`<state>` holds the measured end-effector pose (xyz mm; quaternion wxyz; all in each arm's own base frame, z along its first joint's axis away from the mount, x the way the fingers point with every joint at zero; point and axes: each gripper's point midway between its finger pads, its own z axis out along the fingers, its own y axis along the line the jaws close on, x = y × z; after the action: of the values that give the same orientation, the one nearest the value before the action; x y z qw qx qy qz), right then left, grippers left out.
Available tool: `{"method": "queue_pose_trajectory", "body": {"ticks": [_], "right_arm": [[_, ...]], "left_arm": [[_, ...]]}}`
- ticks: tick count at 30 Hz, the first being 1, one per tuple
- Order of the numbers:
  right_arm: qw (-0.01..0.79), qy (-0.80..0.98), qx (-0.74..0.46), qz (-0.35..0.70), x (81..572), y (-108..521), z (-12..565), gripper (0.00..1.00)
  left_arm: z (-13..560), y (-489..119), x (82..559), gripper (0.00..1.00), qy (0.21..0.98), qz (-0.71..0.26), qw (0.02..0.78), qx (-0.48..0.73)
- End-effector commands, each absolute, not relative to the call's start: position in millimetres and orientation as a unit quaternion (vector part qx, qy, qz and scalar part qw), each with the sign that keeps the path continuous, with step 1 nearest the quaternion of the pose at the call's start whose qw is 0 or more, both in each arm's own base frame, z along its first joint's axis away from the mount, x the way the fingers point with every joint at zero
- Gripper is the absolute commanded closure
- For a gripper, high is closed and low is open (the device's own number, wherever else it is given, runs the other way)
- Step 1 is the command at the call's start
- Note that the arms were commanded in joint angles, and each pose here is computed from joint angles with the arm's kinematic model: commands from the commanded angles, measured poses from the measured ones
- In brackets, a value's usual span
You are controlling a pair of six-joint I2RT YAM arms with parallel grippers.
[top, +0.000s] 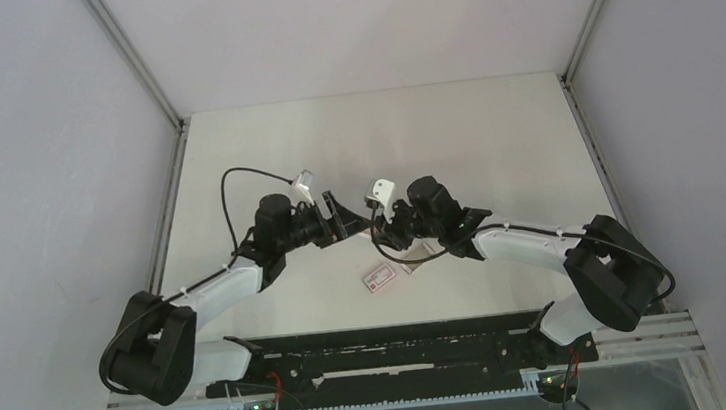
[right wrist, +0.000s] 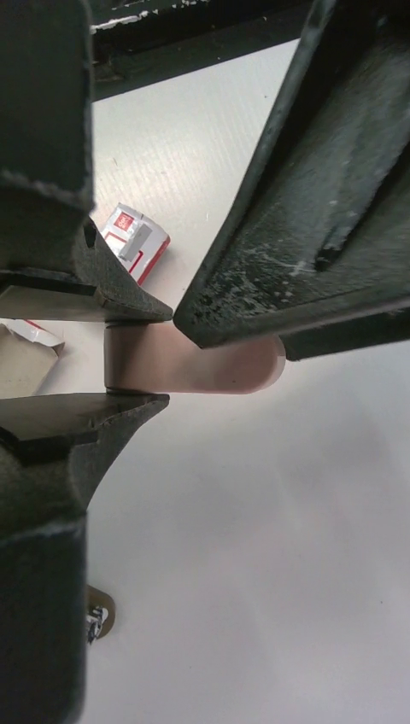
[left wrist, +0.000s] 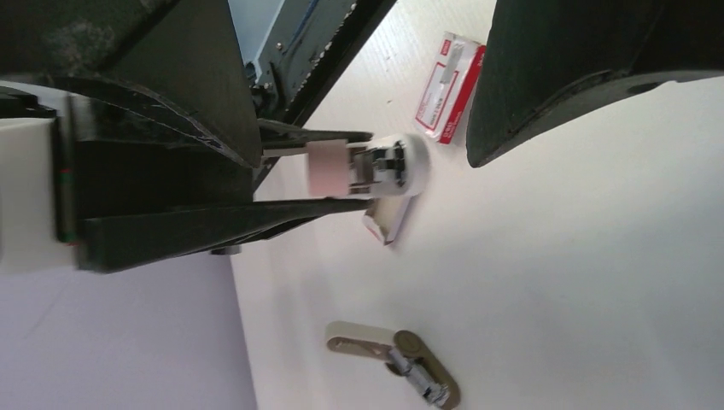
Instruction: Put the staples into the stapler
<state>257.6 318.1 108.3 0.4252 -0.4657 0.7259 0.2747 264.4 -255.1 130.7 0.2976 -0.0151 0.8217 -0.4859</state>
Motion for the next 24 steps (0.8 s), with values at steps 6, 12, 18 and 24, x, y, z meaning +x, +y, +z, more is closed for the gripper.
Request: {"method": "queue_pose_trajectory", "body": {"ticks": [6,12,18,24], "right_arm": [[0.453,0.699,-0.471,0.291,250,329,134,1.0],[0.47,0.69,-0.468,0.291,250,329,148,1.0],[0.475,0.69,-0.467,0.284,251,327,151,1.0],[0.472,0.693,-0.466,0.285,251,329,146,1.0]], "left_arm": [[181,-269,269,0.07,0.778,-0.536,0.328,0.006],[168,-275,267,0.12,0.79,-0.533,0.302,0.009],[177,-292,256,0.69,0.779,-0.556,0.29,0.024],[178,-292,255,1.0,0.773,-0.564,0.29,0.016]]}}
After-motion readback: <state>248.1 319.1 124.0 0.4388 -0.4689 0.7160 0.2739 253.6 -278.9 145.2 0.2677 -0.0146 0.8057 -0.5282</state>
